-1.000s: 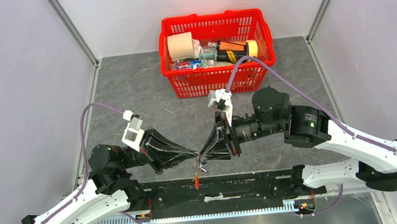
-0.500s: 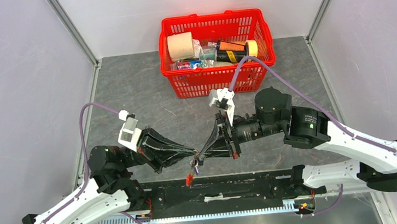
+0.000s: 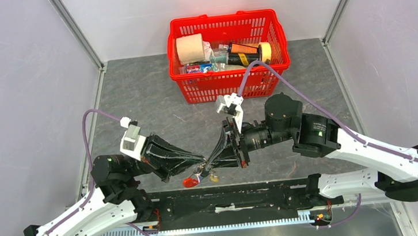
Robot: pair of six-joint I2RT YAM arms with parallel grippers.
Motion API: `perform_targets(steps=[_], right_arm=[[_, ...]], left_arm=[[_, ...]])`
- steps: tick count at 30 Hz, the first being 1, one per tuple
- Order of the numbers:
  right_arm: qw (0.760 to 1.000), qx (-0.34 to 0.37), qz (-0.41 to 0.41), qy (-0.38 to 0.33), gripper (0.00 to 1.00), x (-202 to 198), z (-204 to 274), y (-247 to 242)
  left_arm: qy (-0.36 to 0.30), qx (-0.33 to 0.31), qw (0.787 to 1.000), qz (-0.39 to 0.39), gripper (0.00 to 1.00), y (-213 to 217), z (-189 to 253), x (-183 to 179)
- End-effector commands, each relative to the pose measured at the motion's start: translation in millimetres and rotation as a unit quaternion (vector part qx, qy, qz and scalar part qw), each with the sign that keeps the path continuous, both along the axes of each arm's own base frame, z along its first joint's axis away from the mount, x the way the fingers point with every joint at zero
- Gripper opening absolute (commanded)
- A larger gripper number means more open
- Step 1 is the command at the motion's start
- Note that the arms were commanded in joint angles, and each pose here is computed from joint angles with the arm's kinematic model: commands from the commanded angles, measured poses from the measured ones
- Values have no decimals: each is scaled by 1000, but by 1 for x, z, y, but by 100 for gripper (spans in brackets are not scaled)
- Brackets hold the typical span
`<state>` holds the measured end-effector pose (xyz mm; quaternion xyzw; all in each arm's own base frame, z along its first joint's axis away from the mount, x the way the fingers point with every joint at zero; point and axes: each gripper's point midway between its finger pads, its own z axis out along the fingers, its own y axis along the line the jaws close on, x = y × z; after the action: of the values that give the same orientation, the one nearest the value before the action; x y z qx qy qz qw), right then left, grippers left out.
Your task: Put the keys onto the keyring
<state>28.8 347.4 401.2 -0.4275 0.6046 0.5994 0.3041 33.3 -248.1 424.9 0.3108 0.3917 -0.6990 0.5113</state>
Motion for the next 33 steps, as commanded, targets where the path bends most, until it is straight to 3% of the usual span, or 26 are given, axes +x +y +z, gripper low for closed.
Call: perform_targets(steps=[1,9,20,27,33], right_arm=[[1000,7,4,1,12,0,-1,7],[999,14,-29,-26,37,6,12,-11],[996,33,-61,-61,44,12,37,-29],[997,18,-57,-59,49,11,31,-30],[993,-17,-103,-46,53,27,15,-29]], left_arm=[[-9,-43,999,11,2,7,21,1],[-7,-48,999,11,2,10,22,0],[7,-48,999,23,2,9,17,7],[39,-39,997,57,2,4,9,25],[83,-28,990,110,2,2,0,49]])
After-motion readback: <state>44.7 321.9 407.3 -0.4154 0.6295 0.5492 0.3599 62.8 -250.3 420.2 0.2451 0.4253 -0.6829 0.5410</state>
